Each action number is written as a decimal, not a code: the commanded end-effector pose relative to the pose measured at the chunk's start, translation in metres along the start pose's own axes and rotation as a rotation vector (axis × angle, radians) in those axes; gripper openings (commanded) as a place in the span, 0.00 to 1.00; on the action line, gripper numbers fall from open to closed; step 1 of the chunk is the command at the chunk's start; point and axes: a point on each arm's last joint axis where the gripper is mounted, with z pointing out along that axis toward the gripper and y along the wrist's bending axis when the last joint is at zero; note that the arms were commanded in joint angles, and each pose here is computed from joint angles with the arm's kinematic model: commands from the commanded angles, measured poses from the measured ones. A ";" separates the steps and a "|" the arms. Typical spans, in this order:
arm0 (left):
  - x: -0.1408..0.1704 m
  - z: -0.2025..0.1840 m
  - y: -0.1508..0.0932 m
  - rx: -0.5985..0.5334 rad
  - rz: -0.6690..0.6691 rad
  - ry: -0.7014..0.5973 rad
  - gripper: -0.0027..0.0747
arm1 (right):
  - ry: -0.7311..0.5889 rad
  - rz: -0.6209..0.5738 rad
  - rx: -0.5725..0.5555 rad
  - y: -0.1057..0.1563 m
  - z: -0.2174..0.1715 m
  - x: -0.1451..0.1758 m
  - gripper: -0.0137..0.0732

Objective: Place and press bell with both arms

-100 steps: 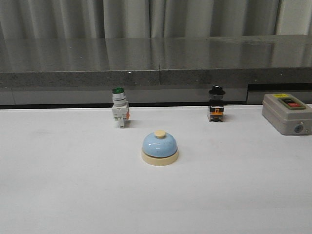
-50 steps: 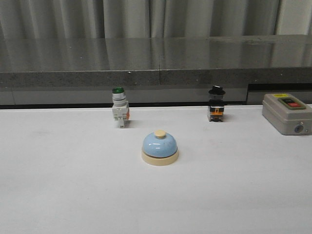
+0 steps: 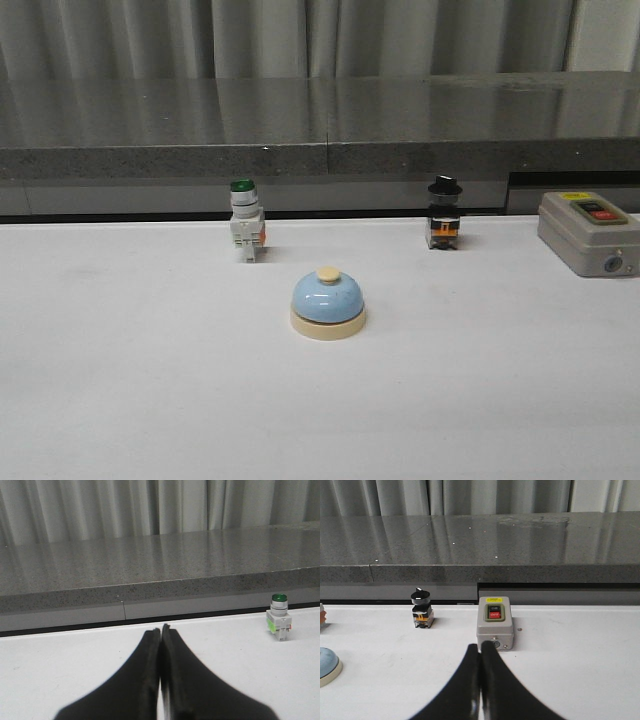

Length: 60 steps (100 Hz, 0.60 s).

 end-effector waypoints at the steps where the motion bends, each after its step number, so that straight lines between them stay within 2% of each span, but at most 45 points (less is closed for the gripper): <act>1: 0.005 -0.001 0.000 -0.006 -0.008 -0.076 0.01 | -0.143 -0.008 -0.001 0.000 -0.003 -0.013 0.09; 60: 0.005 -0.001 0.000 -0.006 -0.008 -0.076 0.01 | -0.148 -0.008 -0.003 0.000 -0.002 -0.007 0.09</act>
